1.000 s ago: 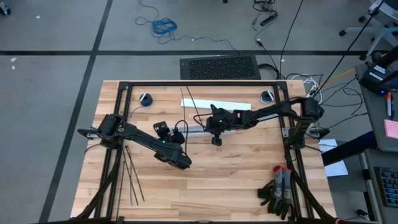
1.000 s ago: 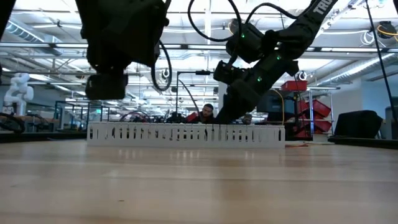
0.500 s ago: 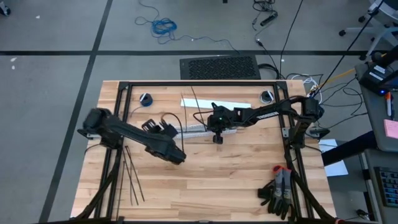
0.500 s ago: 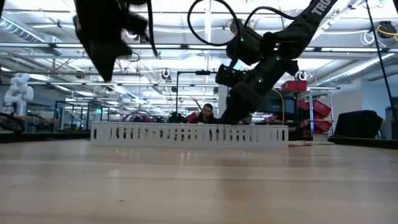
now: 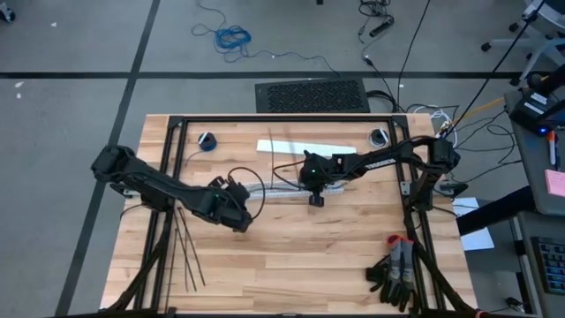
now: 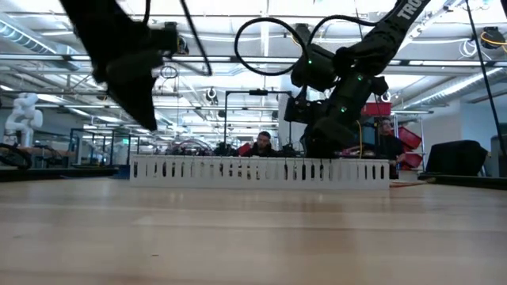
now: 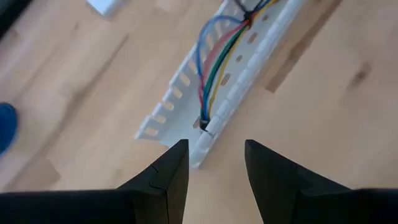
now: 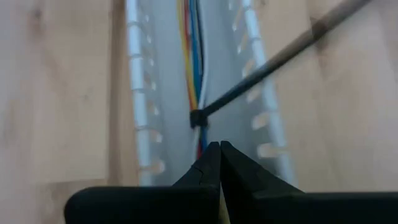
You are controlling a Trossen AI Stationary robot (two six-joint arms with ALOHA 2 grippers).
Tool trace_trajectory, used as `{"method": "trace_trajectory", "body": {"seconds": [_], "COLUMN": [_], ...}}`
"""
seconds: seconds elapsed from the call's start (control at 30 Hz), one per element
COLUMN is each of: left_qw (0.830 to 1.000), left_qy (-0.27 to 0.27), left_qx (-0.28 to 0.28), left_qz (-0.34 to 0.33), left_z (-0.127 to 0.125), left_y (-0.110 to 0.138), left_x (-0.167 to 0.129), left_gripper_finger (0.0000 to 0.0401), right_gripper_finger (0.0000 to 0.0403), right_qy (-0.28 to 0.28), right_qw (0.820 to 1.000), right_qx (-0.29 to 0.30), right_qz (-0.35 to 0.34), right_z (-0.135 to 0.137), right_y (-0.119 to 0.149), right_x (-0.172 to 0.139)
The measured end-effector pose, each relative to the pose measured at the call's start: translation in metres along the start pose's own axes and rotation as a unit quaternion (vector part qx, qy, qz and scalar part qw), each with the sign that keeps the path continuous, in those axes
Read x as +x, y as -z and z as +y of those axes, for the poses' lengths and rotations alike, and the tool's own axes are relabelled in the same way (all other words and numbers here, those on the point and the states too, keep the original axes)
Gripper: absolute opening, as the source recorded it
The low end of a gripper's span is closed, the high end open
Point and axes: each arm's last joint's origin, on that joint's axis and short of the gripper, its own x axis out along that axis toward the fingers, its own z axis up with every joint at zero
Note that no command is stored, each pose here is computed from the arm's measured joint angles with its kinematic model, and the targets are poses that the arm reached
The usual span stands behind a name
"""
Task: Ziptie cables
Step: Put the colored ziptied cables into the white cable duct
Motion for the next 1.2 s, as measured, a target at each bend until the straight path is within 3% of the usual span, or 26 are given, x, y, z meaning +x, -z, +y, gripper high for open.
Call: {"method": "trace_trajectory", "body": {"seconds": [0.3,0.57,0.7,0.83,1.03,1.2], "left_qw": [0.999,0.996,0.984,0.959,0.952,0.953], "left_qy": [0.001,-0.054,-0.075,-0.066,-0.016,-0.019], "left_qx": [-0.031,0.002,-0.009,-0.059,-0.098,-0.104], "left_qz": [-0.041,-0.077,-0.159,-0.27,-0.289,-0.283], "left_z": [-0.002,-0.001,0.001,0.007,0.009,0.014], "left_y": [0.001,0.004,0.015,0.041,0.072,0.083], "left_x": [0.006,-0.022,-0.041,-0.053,-0.039,-0.019], "left_gripper_finger": [0.0154,0.0154,0.0154,0.0154,0.0154,0.0154], "right_gripper_finger": [0.0,0.0014,0.0071,0.0156,0.0259,0.0275], "right_qy": [0.003,0.011,0.004,-0.001,0.007,0.016], "right_qw": [1.0,0.985,0.973,0.965,0.956,0.96], "right_qx": [-0.008,-0.065,-0.095,-0.096,-0.098,-0.108], "right_qz": [-0.017,-0.156,-0.212,-0.245,-0.276,-0.259], "right_z": [0.001,0.014,0.027,0.033,0.03,0.022], "right_y": [-0.003,-0.033,-0.044,-0.051,-0.076,-0.108], "right_x": [-0.009,-0.065,-0.069,-0.042,-0.008,0.013]}}
